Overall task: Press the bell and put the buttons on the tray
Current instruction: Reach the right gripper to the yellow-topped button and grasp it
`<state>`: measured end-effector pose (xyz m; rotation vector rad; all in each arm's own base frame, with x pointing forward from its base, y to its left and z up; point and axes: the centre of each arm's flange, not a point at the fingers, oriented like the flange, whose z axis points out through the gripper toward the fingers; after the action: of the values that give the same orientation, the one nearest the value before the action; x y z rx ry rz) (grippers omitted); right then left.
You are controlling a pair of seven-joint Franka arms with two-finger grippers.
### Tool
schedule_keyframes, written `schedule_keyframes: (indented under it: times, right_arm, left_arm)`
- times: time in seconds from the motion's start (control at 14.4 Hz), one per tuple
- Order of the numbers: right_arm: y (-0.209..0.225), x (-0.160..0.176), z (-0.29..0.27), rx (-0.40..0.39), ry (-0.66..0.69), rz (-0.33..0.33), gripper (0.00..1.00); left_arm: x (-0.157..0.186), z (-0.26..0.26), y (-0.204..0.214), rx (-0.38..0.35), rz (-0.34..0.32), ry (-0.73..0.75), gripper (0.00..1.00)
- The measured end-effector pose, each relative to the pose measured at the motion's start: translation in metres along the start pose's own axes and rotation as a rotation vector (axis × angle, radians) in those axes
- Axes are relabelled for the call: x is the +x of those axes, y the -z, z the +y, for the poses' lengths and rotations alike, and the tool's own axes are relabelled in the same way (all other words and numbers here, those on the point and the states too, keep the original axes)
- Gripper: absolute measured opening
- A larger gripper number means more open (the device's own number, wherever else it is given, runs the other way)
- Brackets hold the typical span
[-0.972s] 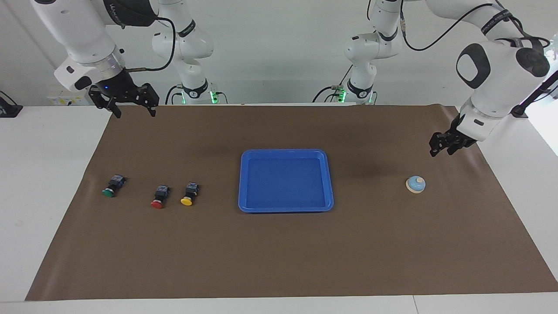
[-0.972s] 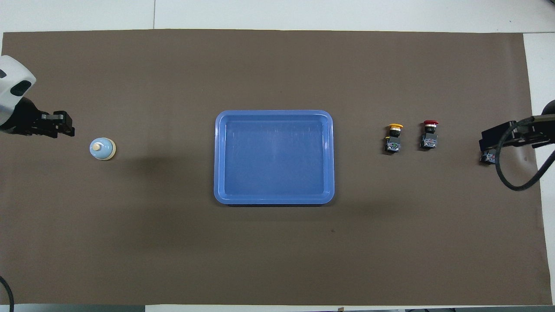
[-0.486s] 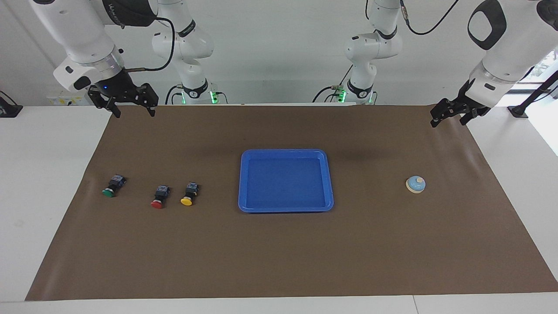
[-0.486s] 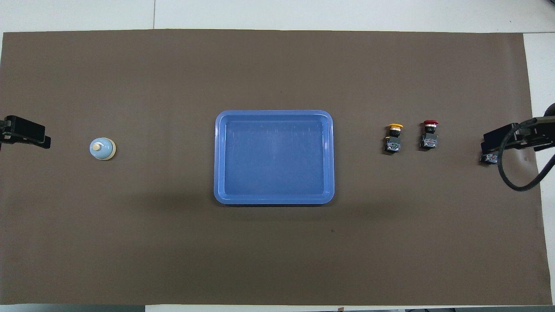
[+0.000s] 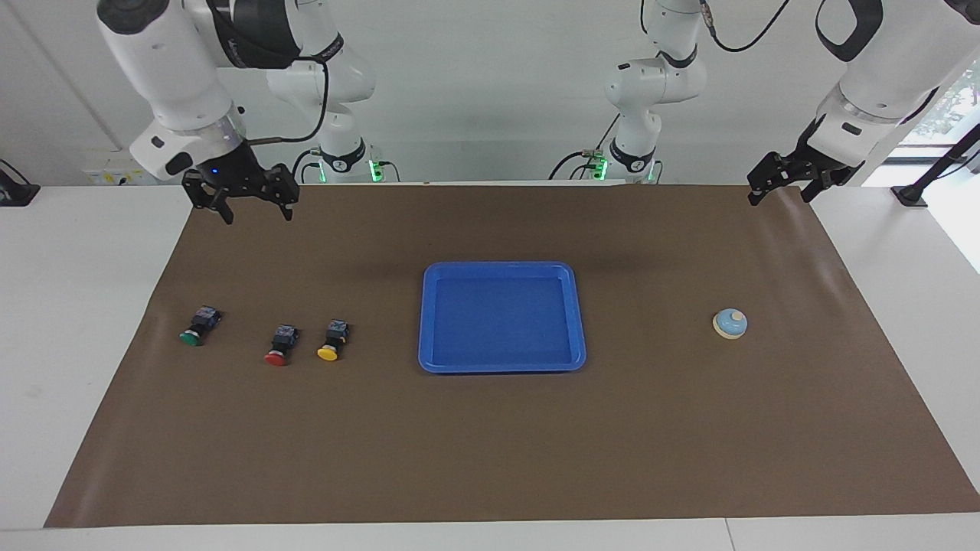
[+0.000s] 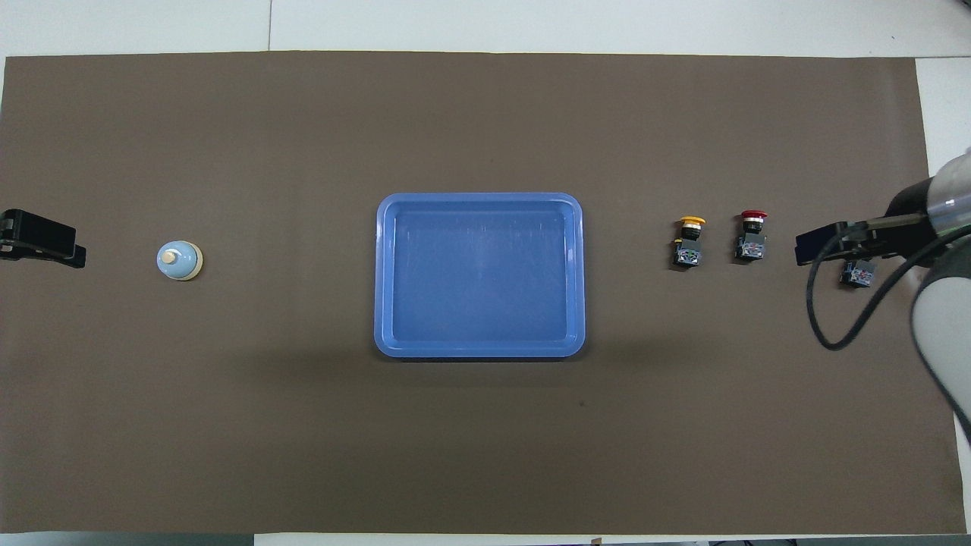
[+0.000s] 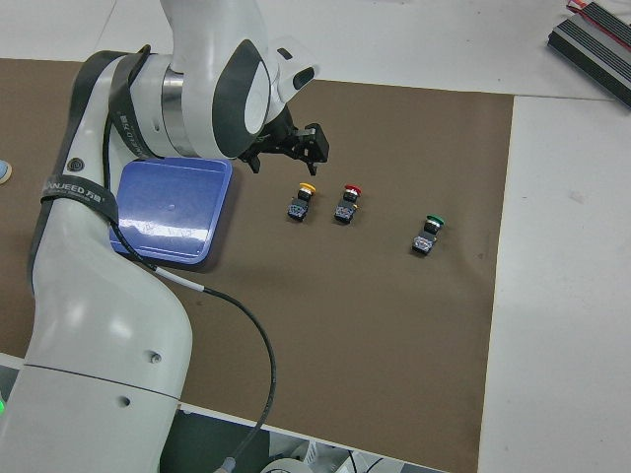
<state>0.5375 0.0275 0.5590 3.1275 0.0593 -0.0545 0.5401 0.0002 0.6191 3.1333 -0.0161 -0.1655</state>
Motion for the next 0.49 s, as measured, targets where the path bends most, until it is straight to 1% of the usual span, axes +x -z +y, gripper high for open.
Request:
schedule_keyframes:
  times: [0.14,0.28,0.49]
  right_arm:
    - [-0.04,0.003,-0.026,-0.002,-0.043,-0.002,1.0]
    - [-0.083,0.016,-0.045,0.0,-0.07,0.007,1.0]
    - [-0.156,0.039,-0.048,0.01,-0.083,0.045,1.0]
  left_arm:
    - [0.0,0.0,-0.002,0.0,-0.003,0.001,1.0]
    - [0.0,0.0,-0.002,0.0,-0.004,0.001,1.0]
    - [0.0,0.0,-0.002,0.0,-0.005,0.001,1.0]
